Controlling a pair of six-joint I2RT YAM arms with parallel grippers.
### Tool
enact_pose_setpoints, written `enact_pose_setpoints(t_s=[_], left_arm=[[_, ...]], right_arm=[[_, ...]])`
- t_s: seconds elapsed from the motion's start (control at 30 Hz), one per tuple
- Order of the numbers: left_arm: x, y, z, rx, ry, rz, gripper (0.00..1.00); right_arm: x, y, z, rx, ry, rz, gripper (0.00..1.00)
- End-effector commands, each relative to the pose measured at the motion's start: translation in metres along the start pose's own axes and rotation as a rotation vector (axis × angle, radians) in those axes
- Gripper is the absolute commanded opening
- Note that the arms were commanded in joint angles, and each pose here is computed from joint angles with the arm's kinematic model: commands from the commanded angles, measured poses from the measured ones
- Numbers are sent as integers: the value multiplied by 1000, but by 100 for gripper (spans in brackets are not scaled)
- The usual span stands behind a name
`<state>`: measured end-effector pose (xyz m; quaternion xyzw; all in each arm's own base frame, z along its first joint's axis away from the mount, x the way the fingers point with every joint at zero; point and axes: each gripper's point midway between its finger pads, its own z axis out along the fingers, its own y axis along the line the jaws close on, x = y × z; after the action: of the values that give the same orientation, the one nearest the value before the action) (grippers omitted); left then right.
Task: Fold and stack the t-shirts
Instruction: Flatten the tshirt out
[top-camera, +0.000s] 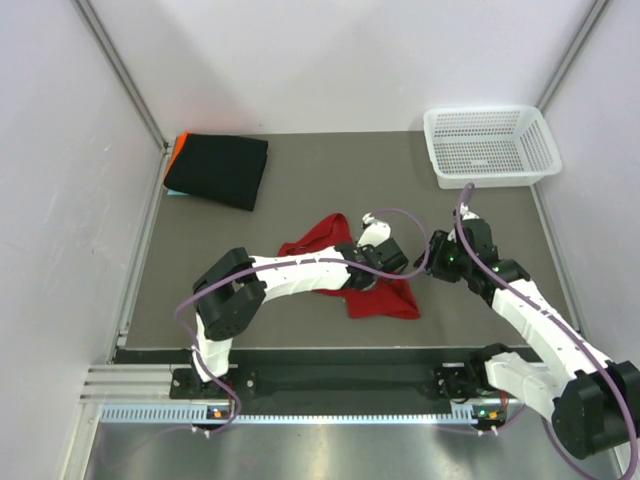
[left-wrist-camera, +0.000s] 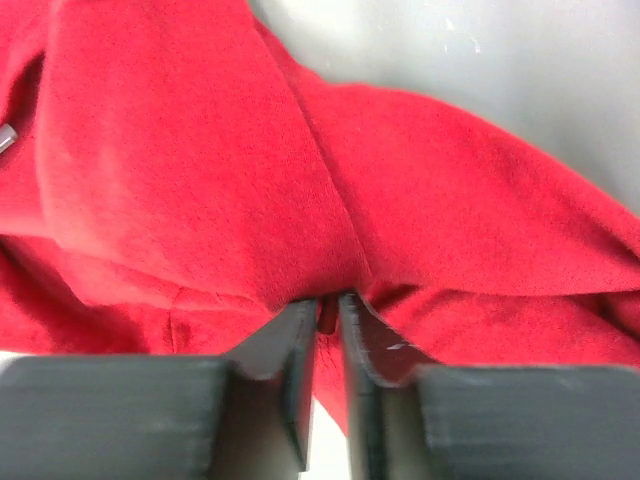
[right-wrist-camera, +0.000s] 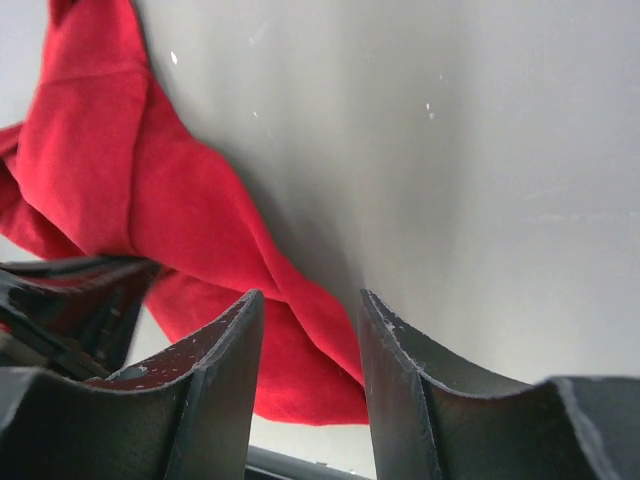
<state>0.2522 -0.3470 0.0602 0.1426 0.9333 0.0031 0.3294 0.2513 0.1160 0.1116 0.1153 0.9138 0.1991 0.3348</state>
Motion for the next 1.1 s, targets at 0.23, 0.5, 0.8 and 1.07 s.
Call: enact_pose_setpoints(t_s=[0.23, 0.5, 0.8, 1.07], left_arm=[[-44, 6, -35, -12, -74, -49, 0], [-123, 55, -97, 147, -191, -269, 0], [-181, 146, -111, 157, -297, -427, 0], [-302, 259, -176, 117, -550, -631, 0]], right_arm=[[26, 13, 5, -116, 70, 40, 49], [76, 3, 16, -65, 129, 152, 57], [67, -2, 48, 10, 76, 107, 43], [-118, 54, 7, 89, -248, -93, 0]])
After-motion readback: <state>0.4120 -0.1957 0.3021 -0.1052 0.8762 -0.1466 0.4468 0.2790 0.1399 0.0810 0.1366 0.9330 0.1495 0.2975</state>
